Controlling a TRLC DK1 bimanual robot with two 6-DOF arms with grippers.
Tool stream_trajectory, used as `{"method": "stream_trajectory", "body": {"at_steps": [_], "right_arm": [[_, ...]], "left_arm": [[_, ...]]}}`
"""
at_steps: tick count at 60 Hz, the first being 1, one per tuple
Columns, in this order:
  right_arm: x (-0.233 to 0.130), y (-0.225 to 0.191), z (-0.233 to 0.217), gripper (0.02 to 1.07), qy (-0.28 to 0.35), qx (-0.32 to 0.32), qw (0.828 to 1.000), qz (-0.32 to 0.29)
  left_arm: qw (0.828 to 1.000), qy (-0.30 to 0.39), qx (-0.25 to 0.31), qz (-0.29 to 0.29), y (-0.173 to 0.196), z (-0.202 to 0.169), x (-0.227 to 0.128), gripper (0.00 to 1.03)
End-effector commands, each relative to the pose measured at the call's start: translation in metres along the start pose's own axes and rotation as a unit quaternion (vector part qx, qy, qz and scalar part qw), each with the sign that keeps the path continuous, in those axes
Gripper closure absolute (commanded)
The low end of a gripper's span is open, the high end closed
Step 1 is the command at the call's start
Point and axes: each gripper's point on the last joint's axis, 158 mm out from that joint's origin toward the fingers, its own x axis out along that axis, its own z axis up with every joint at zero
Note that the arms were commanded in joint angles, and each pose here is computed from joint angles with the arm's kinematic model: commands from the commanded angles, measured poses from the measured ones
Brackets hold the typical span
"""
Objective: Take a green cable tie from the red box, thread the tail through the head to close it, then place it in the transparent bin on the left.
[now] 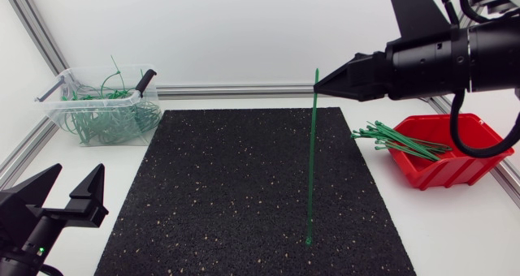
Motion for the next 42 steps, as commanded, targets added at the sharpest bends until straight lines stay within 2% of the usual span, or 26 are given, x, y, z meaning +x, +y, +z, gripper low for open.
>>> {"method": "stream_trajectory", "body": {"at_steps": [1,11,23,36,42], "right_arm": [[0.001,0.011,-0.004,1.01,-0.014,-0.052,0.998,-0.028],[0.008,0.028,-0.006,1.01,-0.037,-0.168,0.98,-0.103],[0.036,0.03,-0.023,1.01,-0.036,-0.295,0.938,-0.178],[0.071,0.025,-0.041,1.01,-0.014,-0.359,0.905,-0.227],[0.082,0.03,-0.048,1.01,-0.001,-0.378,0.896,-0.232]], "left_arm": [[0.999,0.036,-0.006,0.0,0.0,-0.027,0.002,0.04],[0.999,0.035,-0.006,0.0,0.0,-0.026,0.002,0.04],[0.999,0.035,-0.007,0.001,0.001,-0.027,0.002,0.04],[0.999,0.035,-0.007,0.001,0.0,-0.026,0.002,0.04],[0.999,0.035,-0.007,0.002,0.001,-0.026,0.002,0.04]]}}
